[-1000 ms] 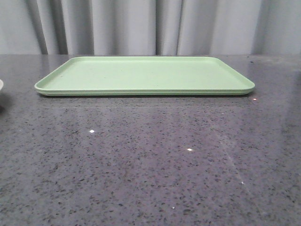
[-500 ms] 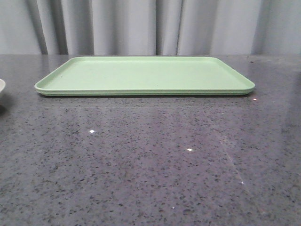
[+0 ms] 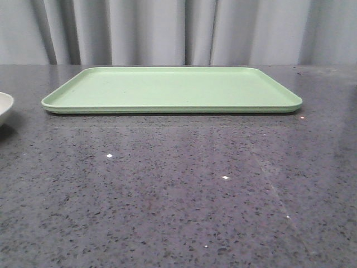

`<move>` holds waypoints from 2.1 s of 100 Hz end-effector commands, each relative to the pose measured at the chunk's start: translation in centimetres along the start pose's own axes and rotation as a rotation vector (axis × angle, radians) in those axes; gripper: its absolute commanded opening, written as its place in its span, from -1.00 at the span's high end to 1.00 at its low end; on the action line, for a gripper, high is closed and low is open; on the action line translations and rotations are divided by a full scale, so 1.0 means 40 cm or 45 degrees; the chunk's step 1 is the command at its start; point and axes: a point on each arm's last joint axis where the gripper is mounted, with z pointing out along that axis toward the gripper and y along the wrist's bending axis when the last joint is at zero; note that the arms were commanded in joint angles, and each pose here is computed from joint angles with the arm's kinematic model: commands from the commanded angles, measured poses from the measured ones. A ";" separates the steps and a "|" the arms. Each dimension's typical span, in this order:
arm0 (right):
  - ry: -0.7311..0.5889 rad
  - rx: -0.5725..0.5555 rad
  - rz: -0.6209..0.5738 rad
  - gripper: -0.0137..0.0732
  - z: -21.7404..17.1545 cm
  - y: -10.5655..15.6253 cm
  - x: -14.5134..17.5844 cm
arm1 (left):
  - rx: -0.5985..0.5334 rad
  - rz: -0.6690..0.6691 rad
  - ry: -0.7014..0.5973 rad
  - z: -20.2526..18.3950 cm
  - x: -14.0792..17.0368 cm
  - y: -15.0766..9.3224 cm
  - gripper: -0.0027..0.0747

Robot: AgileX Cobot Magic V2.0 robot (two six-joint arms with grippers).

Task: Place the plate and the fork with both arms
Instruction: 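Lift the plate with the left gripper and carry it over the tray, then lower the plate onto the tray center and open the left gripper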

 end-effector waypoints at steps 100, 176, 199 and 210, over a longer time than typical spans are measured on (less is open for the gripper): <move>-0.118 -0.004 -0.009 -0.49 -0.012 0.002 -0.036 | 0.432 -0.134 -0.338 -0.234 -0.074 -0.101 0.98; -0.117 -0.014 -0.002 -0.49 -0.011 0.004 -0.036 | 0.825 -0.197 -0.364 -0.128 -0.122 -0.343 0.99; -0.115 -0.014 -0.002 -0.49 -0.011 0.004 -0.036 | 0.852 -0.222 -0.305 -0.031 -0.119 -0.452 0.99; -0.113 -0.014 -0.002 -0.49 -0.011 0.004 -0.035 | 0.882 -0.197 -0.286 -0.014 -0.134 -0.503 0.99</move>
